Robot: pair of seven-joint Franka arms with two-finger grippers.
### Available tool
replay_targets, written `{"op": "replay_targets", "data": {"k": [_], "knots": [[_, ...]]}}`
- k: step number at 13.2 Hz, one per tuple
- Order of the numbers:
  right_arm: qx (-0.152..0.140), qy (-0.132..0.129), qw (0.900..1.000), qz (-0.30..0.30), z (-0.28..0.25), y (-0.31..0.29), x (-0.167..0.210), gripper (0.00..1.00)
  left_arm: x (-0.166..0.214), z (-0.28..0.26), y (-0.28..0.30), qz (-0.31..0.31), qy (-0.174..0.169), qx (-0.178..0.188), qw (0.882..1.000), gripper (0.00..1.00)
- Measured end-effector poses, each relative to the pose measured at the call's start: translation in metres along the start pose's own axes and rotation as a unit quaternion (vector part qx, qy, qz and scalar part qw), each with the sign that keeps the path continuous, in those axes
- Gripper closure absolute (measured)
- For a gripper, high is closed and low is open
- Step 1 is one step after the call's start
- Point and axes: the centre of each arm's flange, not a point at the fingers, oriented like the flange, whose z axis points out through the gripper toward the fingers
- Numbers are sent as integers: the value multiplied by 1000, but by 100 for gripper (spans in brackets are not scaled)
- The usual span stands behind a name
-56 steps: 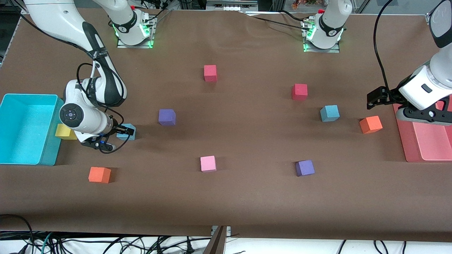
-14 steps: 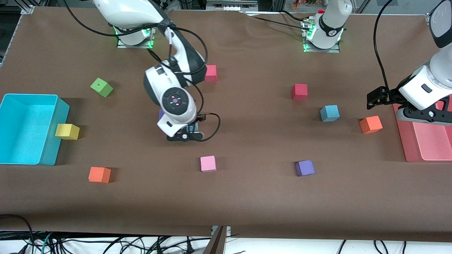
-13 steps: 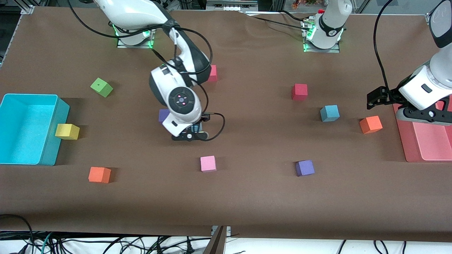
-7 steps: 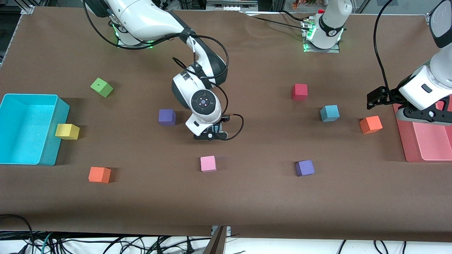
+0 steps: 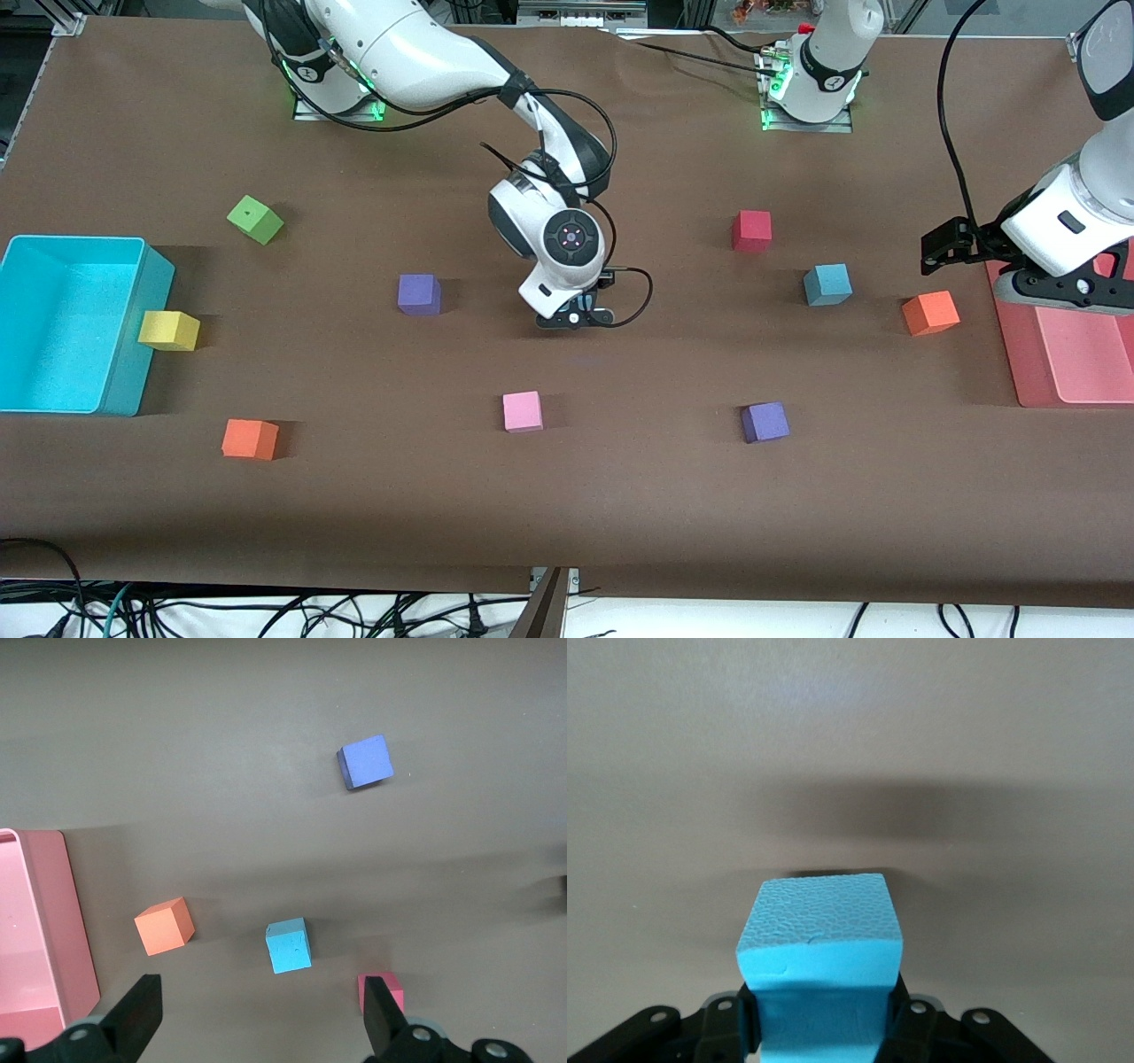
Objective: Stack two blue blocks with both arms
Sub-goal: 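Carry the light blue cube with the right gripper to the table middle, then set the cube down, open the right gripper while the left gripper reaches out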
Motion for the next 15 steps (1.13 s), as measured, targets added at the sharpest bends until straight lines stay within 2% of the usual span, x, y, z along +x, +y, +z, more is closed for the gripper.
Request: {"op": "replay_targets", "data": {"k": [6,8,11,12,15], "knots": [[-5,-5,1000,1,17,-2,-2,48,0,0,0,0,0,0,1000,0],[-4,-4,1000,10,18,-3,-1,33,0,0,0,0,0,0,1000,0],[1,2,1000,15,16,-4,0,4,0,0,0,0,0,0,1000,0],[2,3,1000,15,15,-4,1,0,0,0,0,0,0,0,1000,0],[8,11,1000,16,6,-4,5,0,0,0,0,0,0,0,1000,0]]}}
